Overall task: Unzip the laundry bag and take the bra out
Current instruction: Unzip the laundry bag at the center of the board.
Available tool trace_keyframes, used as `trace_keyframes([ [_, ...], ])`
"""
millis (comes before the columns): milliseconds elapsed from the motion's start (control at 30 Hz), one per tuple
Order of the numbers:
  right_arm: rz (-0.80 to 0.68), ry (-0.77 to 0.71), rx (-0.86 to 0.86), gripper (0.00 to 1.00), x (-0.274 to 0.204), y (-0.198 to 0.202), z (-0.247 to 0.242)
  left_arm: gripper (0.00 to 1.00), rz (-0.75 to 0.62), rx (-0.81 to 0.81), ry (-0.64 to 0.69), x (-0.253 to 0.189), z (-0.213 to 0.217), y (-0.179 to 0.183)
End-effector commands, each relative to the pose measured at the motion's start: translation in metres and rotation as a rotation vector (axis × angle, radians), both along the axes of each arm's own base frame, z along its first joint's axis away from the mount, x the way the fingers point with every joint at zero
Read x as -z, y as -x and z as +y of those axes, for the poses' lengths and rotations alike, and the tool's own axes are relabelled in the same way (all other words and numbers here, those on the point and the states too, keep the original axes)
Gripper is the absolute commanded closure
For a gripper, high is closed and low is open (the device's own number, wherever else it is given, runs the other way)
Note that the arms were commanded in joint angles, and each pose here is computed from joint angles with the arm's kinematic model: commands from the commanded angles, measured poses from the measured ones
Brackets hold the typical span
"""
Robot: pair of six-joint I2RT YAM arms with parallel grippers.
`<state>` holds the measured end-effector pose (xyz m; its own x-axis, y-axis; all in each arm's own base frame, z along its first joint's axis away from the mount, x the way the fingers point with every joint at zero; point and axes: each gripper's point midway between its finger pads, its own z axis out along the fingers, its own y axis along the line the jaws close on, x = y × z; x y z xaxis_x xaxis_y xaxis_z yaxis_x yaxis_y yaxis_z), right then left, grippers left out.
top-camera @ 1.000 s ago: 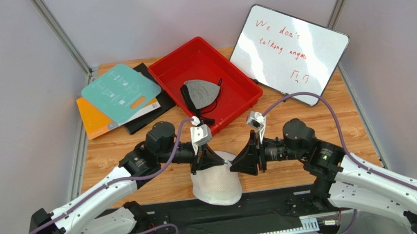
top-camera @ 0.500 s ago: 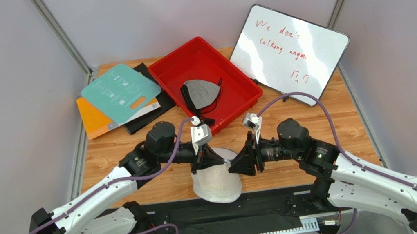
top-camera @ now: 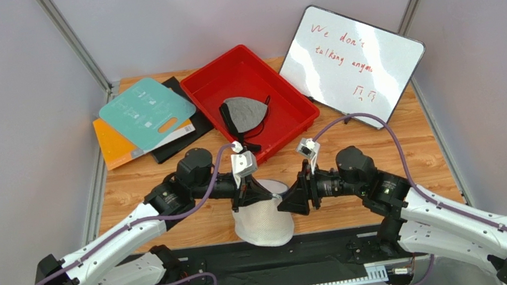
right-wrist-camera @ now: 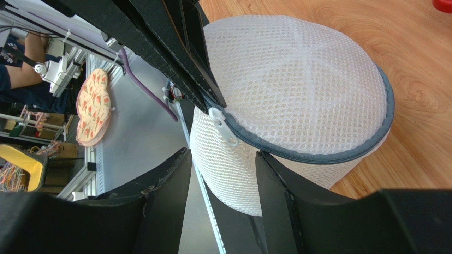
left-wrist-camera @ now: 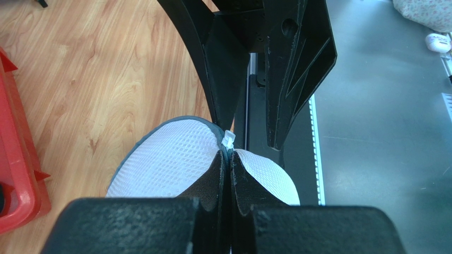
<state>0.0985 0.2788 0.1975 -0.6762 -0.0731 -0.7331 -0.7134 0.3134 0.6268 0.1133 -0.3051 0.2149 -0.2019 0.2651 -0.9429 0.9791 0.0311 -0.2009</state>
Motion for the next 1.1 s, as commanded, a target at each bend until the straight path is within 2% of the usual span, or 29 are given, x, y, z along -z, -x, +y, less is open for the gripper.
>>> trace_keyframes([
  [0, -0.029, -0.076, 0.004, 0.46, -0.019, -0.007, 0.007, 1.0, -0.067, 0.027, 0.061, -0.019, -0.002, 0.001],
  [333, -0.033, -0.149, -0.016, 0.46, -0.036, -0.005, 0.012, 1.0, -0.063, 0.023, 0.054, -0.016, -0.002, 0.0],
  [733, -0.02, -0.119, 0.002, 0.6, -0.027, -0.009, 0.012, 1.0, -0.066, 0.022, 0.057, -0.016, -0.002, 0.0],
  [1067, -0.005, -0.108, 0.026, 0.62, -0.021, -0.014, 0.014, 1.0, -0.061, 0.026, 0.053, -0.015, -0.003, 0.0],
])
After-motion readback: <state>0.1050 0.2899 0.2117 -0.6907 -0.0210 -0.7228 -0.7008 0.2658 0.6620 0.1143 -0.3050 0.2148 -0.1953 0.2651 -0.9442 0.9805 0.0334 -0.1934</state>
